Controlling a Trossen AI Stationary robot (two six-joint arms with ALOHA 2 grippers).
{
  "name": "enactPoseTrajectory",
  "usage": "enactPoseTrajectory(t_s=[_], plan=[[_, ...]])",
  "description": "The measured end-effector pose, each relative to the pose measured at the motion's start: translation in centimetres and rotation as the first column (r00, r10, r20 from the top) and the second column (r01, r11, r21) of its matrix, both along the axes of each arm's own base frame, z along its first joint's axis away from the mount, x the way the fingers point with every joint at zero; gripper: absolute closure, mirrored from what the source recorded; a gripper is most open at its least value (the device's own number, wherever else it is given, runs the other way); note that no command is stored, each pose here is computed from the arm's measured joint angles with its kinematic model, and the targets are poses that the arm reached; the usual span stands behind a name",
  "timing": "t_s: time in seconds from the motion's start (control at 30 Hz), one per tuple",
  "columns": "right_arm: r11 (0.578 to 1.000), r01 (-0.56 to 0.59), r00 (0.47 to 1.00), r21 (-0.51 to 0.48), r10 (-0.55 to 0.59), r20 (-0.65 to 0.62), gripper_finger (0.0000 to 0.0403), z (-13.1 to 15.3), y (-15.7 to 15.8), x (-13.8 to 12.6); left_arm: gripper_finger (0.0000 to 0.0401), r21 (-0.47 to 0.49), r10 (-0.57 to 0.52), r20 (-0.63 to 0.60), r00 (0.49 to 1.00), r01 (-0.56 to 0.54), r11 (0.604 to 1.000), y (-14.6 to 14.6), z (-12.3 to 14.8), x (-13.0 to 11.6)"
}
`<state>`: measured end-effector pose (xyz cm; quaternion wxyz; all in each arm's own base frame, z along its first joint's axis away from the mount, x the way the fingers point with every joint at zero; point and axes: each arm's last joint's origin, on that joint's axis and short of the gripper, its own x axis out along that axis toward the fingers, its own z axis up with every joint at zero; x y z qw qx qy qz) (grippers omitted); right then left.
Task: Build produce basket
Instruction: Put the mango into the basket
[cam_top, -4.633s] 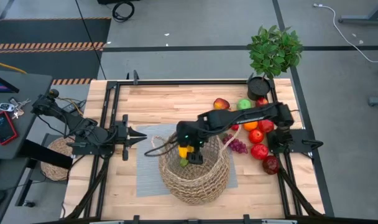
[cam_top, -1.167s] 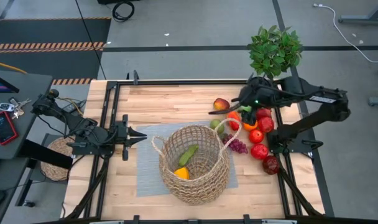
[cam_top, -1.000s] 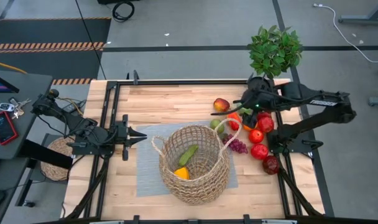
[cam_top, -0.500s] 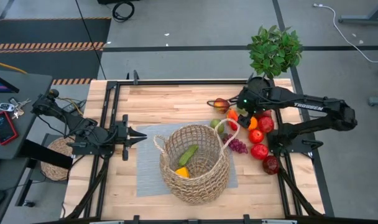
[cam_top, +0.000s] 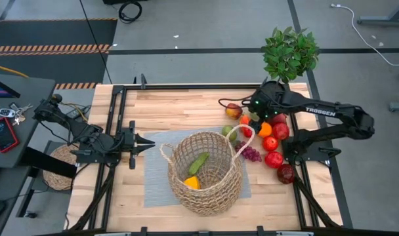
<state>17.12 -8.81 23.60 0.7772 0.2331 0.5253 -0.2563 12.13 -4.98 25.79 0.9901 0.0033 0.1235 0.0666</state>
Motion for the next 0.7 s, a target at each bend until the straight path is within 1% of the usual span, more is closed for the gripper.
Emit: enactPoseTrajectory(t_s=[0.07, 0.17, 0.33, 0.57, 0.7], plan=[[0.999, 0.033, 0.999, 0.004, -0.033, 0.005, 0.0030, -0.4, -0.3, 0.5, 0.0353, 0.000, 0.000, 0.000, 1.000, 0.000, 1.000, 0.0, 0.0, 0.0], [0.996, 0.086, 0.996, -0.010, -0.087, -0.019, 0.0029, -1.1, -0.7, 1.3, 0.0353, 0.000, 0.000, 0.000, 1.000, 0.000, 1.000, 0.0, 0.0, 0.0], [0.988, 0.157, 0.983, 0.004, -0.156, -0.098, 0.0029, -2.8, -0.7, 2.5, 0.0353, 0.000, 0.000, 0.000, 1.000, 0.000, 1.000, 0.0, 0.0, 0.0], [0.984, 0.173, 0.970, 0.033, -0.165, -0.177, 0.0030, -4.7, -0.4, 3.6, 0.0353, 0.000, 0.000, 0.000, 1.000, 0.000, 1.000, 0.0, 0.0, 0.0], [0.984, 0.173, 0.970, 0.035, -0.164, -0.182, 0.0031, -5.5, -0.6, 4.3, 0.0353, 0.000, 0.000, 0.000, 1.000, 0.000, 1.000, 0.0, 0.0, 0.0]])
